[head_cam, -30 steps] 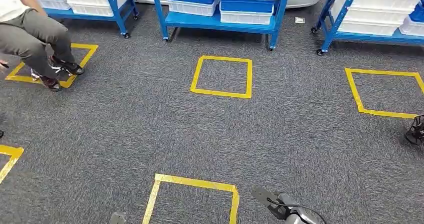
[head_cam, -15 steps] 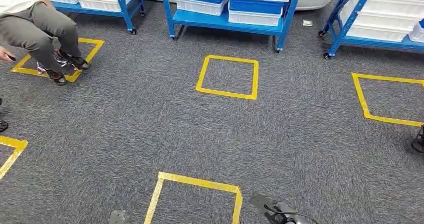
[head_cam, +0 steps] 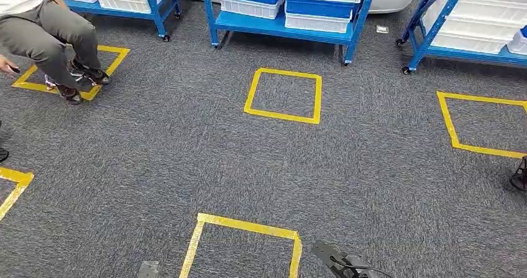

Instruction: Take the parts from the cabinet and place them on the table.

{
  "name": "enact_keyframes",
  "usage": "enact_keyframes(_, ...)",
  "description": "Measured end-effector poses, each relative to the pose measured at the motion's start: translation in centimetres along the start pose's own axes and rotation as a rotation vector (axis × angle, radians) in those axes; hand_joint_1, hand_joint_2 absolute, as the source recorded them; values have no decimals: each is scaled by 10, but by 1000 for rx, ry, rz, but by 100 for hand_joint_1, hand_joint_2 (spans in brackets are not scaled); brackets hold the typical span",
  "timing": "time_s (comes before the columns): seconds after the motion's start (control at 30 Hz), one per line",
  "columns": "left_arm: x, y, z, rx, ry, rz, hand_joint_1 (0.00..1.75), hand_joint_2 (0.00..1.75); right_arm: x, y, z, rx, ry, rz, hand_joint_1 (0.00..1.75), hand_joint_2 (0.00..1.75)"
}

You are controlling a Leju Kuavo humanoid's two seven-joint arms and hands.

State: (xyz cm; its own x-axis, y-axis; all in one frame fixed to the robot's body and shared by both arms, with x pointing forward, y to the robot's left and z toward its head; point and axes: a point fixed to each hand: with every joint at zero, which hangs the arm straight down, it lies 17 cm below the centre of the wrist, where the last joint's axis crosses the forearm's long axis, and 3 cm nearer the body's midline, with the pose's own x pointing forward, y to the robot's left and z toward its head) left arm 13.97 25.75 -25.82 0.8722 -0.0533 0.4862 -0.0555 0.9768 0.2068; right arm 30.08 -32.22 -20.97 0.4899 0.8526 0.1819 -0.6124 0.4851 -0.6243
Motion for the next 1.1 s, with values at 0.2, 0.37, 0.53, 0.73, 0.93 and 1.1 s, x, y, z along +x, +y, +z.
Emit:
enact_keyframes(0.2,0,-6,1,-28,2,8,0,0,-5,8,2,16,9,-16,0,0)
enact_keyframes(0.37,0,-8,1,-38,1,10,0,0,-10,14,4,25,18,-21,0,0)
enact_keyframes(0.53,1,-9,2,-43,0,12,0,0,-12,17,5,30,23,-24,0,0)
enact_keyframes(0.73,1,-5,1,-33,-1,35,0,0,-4,26,7,50,18,3,0,0)
enact_keyframes(0.93,0,-1,0,-19,9,50,0,0,14,38,11,76,-5,21,0,0)
enact_keyframes(1.1,0,0,0,-14,11,54,0,0,18,44,13,89,-11,24,0,0)
